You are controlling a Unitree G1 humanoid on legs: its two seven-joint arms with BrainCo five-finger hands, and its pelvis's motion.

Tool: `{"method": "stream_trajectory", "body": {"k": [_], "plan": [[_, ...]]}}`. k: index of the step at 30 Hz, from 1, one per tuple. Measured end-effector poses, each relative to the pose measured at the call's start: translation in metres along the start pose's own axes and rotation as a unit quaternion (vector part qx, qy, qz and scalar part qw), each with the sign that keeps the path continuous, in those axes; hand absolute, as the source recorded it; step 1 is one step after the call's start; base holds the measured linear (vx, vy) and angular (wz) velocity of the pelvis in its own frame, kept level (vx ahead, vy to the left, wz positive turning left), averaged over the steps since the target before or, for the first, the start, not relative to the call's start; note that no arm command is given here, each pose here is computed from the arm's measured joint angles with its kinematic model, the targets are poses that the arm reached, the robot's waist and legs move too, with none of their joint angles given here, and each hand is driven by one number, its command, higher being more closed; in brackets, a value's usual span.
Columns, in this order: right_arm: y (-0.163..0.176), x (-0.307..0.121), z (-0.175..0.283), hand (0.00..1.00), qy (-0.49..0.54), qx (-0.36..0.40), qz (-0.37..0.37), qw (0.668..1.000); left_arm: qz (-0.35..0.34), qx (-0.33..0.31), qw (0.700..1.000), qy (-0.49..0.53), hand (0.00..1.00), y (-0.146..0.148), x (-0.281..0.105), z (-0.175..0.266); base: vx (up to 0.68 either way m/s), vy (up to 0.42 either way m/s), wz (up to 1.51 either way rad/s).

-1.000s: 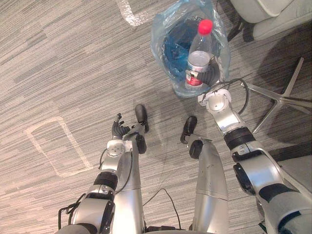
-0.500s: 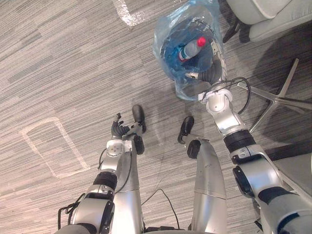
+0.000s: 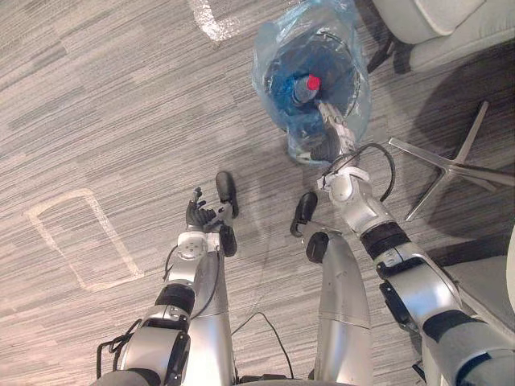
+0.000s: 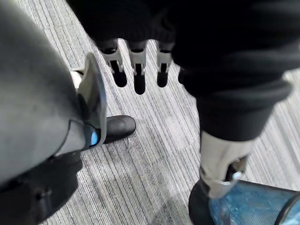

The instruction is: Gather rubbish on tea table into small bin, then transfer packed bag to large trash can.

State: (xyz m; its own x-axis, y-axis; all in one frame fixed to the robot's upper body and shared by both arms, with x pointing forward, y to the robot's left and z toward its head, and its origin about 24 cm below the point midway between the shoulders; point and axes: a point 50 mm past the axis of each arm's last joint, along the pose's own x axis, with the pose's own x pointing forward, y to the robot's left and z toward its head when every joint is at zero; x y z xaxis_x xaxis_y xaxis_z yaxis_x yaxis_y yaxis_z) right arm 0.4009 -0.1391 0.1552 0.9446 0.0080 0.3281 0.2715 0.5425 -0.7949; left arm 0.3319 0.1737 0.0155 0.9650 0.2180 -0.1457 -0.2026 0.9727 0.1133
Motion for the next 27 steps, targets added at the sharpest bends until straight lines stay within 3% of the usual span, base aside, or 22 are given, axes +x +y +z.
{"method": "stream_trajectory", "body": {"k": [3, 4, 12, 27], "plan": [[0.000, 0.005, -0.001, 0.00, 0.012, -0.016, 0.006, 1.000, 0.009, -0.007, 1.000, -0.014, 0.00, 0.002, 0.002, 0.005, 0.00, -0.019, 0.11], [-0.001, 0.007, -0.002, 1.00, 0.018, -0.023, 0.007, 1.000, 0.011, -0.009, 1.000, -0.018, 0.00, 0.003, 0.003, 0.008, 0.00, -0.025, 0.22], [-0.009, 0.015, -0.003, 1.00, 0.040, -0.024, -0.001, 0.999, 0.019, -0.027, 0.999, -0.037, 0.00, 0.003, 0.007, 0.020, -0.02, -0.032, 0.24], [-0.007, 0.012, 0.012, 1.00, 0.024, 0.061, -0.016, 0.998, 0.018, -0.037, 0.999, -0.034, 0.00, 0.002, 0.008, 0.022, -0.04, -0.020, 0.02]]}}
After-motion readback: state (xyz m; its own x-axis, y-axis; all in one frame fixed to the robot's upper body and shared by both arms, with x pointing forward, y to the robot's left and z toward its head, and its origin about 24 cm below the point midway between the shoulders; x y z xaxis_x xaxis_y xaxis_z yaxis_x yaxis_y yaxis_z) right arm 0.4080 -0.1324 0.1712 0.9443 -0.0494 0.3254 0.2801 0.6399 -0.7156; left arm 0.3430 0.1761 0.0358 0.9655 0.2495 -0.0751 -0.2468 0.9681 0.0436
